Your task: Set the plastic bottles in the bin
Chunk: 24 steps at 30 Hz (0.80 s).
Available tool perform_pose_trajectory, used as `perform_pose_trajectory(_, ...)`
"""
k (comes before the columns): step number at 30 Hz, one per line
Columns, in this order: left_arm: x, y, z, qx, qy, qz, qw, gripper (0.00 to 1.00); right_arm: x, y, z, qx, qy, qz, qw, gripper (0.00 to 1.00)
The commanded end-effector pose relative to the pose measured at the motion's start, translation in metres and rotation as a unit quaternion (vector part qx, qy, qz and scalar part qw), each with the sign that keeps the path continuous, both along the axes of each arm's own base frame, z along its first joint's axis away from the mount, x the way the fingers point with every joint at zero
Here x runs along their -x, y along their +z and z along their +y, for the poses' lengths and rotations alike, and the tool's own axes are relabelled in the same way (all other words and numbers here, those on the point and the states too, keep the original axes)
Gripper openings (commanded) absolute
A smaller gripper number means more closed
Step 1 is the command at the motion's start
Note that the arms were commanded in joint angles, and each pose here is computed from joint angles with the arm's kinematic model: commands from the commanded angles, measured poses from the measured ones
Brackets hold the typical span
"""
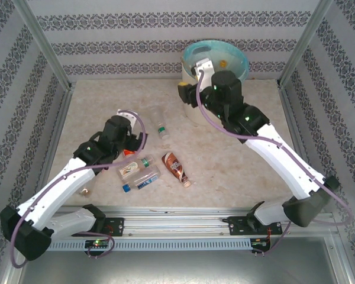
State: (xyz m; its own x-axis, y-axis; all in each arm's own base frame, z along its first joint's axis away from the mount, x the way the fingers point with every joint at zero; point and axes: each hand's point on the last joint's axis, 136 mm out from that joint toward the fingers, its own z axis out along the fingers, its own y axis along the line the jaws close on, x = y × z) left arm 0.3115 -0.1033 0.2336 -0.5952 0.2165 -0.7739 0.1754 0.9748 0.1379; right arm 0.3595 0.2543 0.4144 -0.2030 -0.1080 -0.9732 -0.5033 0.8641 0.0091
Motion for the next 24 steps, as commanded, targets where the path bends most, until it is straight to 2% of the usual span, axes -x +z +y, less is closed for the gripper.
perform_pose_trajectory(1,0.004,-0.024,0.033,0.065,0.074,0.087,0.991,0.98,0.008,-0.014,0.002,-0.027,-0.016,0.009,0.999,0.59)
perform_pose_trajectory(4,-0.008,-0.043,0.057,0.099,0.121,0.139,0.978,0.96,0.02,-0.029,0.003,-0.043,-0.012,0.026,0.999,0.6)
perform_pose_trajectory(7,-0.01,-0.055,0.084,0.083,0.162,0.174,0.968,0.96,0.029,-0.041,-0.001,-0.043,-0.011,0.04,0.998,0.6)
perform_pose_trajectory(12,0.008,-0.071,0.12,0.059,0.201,0.215,0.954,0.96,0.044,-0.054,-0.014,-0.034,-0.012,0.043,0.998,0.62)
perform_pose_trajectory(15,0.023,-0.093,0.137,0.057,0.235,0.245,0.939,0.96,0.045,-0.067,-0.02,-0.016,-0.018,0.043,0.999,0.64)
perform_pose_trajectory(21,0.049,-0.129,0.145,0.076,0.281,0.296,0.91,0.98,0.045,-0.074,-0.019,-0.006,-0.005,0.043,0.999,0.69)
perform_pose_trajectory(24,0.054,-0.142,0.142,0.087,0.29,0.311,0.901,0.98,0.044,-0.078,-0.017,-0.008,0.003,0.045,0.999,0.7)
